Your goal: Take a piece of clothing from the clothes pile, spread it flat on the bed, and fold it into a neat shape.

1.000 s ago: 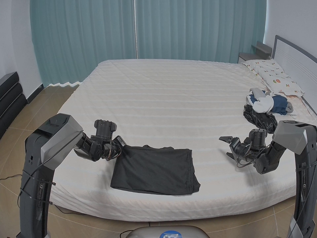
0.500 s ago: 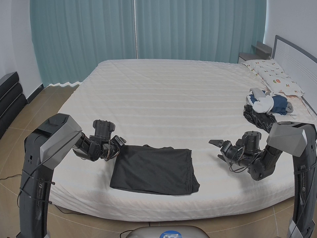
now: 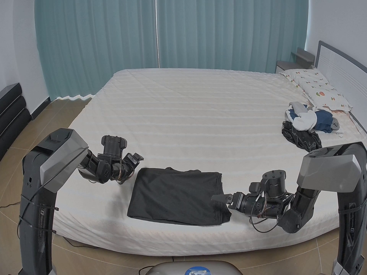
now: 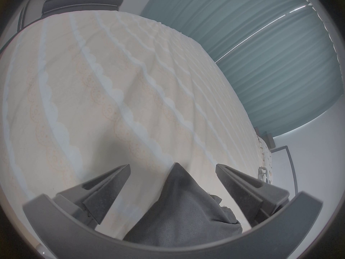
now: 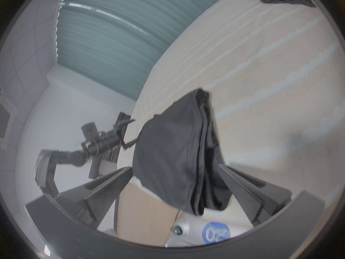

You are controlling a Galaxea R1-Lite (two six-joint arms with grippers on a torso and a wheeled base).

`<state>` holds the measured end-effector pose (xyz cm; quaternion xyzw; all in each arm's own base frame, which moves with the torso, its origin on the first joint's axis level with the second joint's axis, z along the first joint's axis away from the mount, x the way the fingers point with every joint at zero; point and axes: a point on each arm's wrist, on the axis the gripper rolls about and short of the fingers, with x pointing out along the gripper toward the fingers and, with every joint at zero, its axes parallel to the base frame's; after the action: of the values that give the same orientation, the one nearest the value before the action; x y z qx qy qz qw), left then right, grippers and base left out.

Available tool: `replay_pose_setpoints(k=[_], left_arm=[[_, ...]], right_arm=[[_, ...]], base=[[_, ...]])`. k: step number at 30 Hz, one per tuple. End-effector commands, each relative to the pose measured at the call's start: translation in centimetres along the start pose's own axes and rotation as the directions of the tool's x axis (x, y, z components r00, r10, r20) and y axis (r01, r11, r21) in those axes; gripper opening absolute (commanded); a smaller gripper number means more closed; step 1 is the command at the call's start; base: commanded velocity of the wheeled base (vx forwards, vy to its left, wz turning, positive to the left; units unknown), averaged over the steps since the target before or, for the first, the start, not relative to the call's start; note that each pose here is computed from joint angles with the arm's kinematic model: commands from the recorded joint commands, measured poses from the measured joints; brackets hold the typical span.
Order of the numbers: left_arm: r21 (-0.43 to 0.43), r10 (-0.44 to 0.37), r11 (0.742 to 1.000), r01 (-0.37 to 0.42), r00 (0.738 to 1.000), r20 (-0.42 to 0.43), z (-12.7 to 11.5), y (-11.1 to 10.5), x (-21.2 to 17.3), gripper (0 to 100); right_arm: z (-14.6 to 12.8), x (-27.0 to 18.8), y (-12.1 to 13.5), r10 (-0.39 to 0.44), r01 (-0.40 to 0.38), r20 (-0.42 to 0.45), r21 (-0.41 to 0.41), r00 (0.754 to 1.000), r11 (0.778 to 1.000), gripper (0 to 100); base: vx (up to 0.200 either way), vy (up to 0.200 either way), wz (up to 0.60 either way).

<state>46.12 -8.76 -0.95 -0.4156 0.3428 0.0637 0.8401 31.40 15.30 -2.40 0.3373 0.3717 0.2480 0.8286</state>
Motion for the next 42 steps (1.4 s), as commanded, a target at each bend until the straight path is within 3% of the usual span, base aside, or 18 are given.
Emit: replay_pose_setpoints(k=[1,23,24,35,42], left_arm=[[-0.003,-0.003,1.000,0.003,1.000,0.003,0.3,0.0,-0.3,100],[-0.006,-0.006,1.000,0.006,1.000,0.004,0.3,-0.1,-0.2,100],[-0.006,-0.006,1.000,0.006,1.000,0.004,0.3,-0.1,-0.2,100],[-0.005,-0.021,1.000,0.021,0.999,0.026,0.4,-0.2,-0.2,100],[-0.003,-0.020,1.000,0.020,0.999,0.029,0.4,-0.2,-0.2,100]], right_arm=[[-2.0,-0.8,0.9,0.024,-0.027,-0.092,-0.036,0.995,0.999,100],[-3.5,0.3,0.9,0.019,-0.029,-0.152,-0.065,0.988,0.997,100],[-3.6,0.3,0.9,0.013,-0.023,-0.158,-0.063,0.987,0.998,0],[-3.4,-0.4,1.3,-0.022,0.003,-0.177,-0.102,0.984,0.995,0],[-3.0,-1.2,0.3,-0.082,0.052,-0.193,-0.152,0.978,0.987,0]], base=[[0.000,0.000,0.00],[0.000,0.000,0.00],[0.000,0.000,0.00],[0.000,0.000,0.00],[0.000,0.000,0.00]])
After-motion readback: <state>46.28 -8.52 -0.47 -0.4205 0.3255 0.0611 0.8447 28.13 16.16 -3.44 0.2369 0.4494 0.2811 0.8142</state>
